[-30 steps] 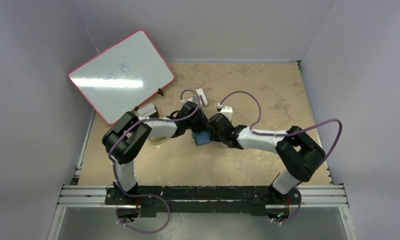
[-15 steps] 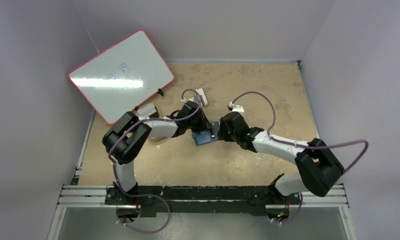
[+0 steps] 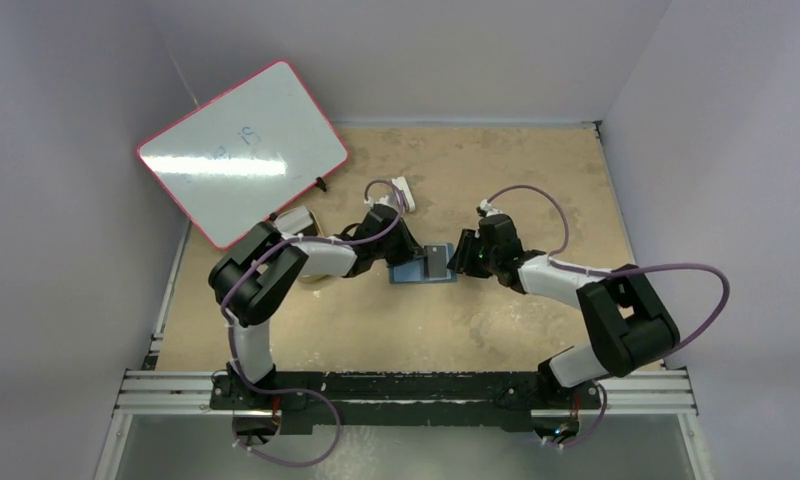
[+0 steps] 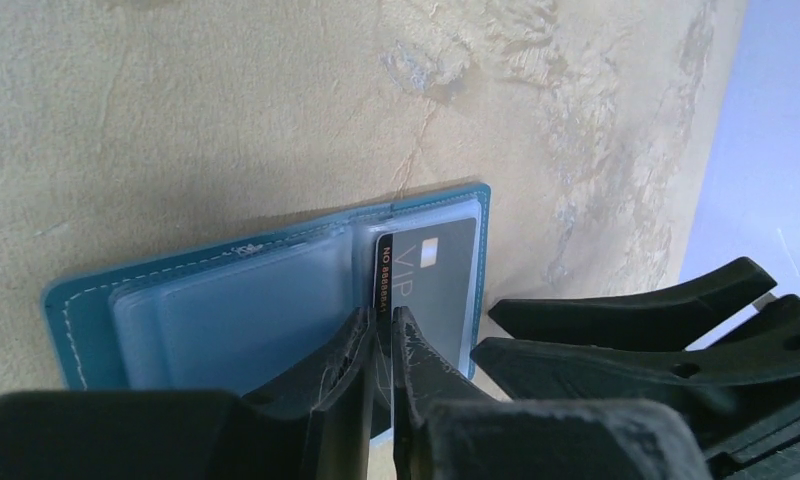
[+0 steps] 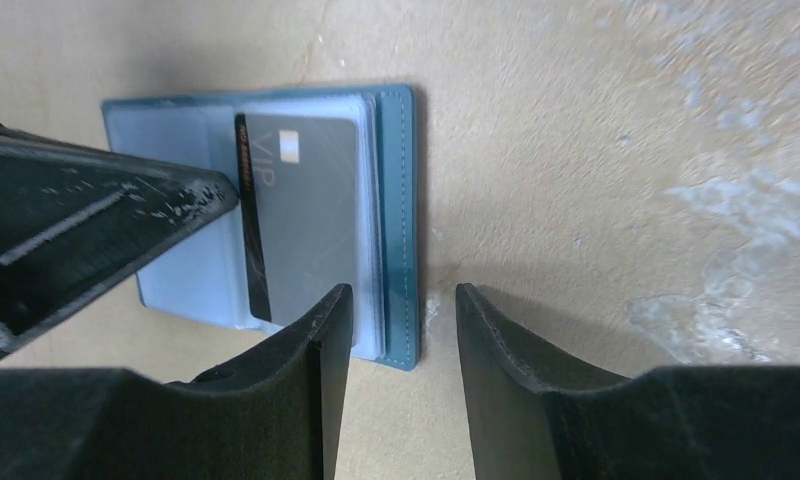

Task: Put the credit cards into the card holder
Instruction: Insert the credit card into the card holder, then pick up the credit card from the storage box.

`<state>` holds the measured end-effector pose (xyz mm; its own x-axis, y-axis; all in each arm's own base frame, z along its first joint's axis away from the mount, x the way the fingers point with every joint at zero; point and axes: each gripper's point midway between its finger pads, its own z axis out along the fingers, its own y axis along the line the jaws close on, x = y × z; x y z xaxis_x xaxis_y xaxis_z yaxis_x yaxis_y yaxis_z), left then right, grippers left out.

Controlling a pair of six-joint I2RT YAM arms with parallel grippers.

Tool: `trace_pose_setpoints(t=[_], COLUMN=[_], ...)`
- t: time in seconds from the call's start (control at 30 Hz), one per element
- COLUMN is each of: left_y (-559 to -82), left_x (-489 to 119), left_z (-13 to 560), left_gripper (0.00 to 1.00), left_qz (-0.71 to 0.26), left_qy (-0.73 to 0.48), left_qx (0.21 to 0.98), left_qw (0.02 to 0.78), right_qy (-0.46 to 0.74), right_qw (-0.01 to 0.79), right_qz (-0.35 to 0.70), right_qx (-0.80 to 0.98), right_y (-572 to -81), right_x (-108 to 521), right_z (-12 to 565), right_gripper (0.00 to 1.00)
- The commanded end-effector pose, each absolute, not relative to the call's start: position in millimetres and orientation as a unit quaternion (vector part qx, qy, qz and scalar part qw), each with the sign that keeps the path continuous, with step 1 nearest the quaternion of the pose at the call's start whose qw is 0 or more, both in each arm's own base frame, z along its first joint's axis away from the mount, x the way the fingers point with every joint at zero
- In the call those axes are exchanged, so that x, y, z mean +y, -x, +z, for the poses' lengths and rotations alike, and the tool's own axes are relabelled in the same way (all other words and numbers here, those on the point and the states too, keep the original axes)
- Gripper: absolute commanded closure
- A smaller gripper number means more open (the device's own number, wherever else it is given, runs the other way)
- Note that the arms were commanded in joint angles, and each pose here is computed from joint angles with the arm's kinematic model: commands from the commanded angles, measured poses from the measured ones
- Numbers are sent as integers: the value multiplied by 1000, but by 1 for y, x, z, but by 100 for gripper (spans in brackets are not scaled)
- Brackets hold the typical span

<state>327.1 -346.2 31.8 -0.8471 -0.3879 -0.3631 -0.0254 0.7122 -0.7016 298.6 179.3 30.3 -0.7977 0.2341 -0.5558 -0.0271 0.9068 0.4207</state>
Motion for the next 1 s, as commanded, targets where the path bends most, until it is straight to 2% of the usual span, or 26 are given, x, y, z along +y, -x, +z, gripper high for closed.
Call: trace_pose_setpoints(t=[0.0,0.37,0.53,0.7,0.97], left_y=[-325,-285,-282,-284,-299], left_x=[-359,-370,-367,-352,-277], left_z=[45,55,74,109,161], left_gripper=[91,88,88,72,45], left_qz=[-385,-411,-416,-386,-195], left_qy=[105,91,73,28,-41], left_qx=[881,875,869,873,896], left_qw=[255,238,256,299,398], right_qy=[-40,-63,-83,-88,-80], right_qw=[306,293,302,345,416], right_qz=[245,314,269,244,251], right_qx=[919,901,911,902,870], right_y=[-291,-255,-248,-253,-257], right_x=[191,198,177,162,153], right_z=[29,23,23,55,109], right_gripper=[55,58,56,41,17])
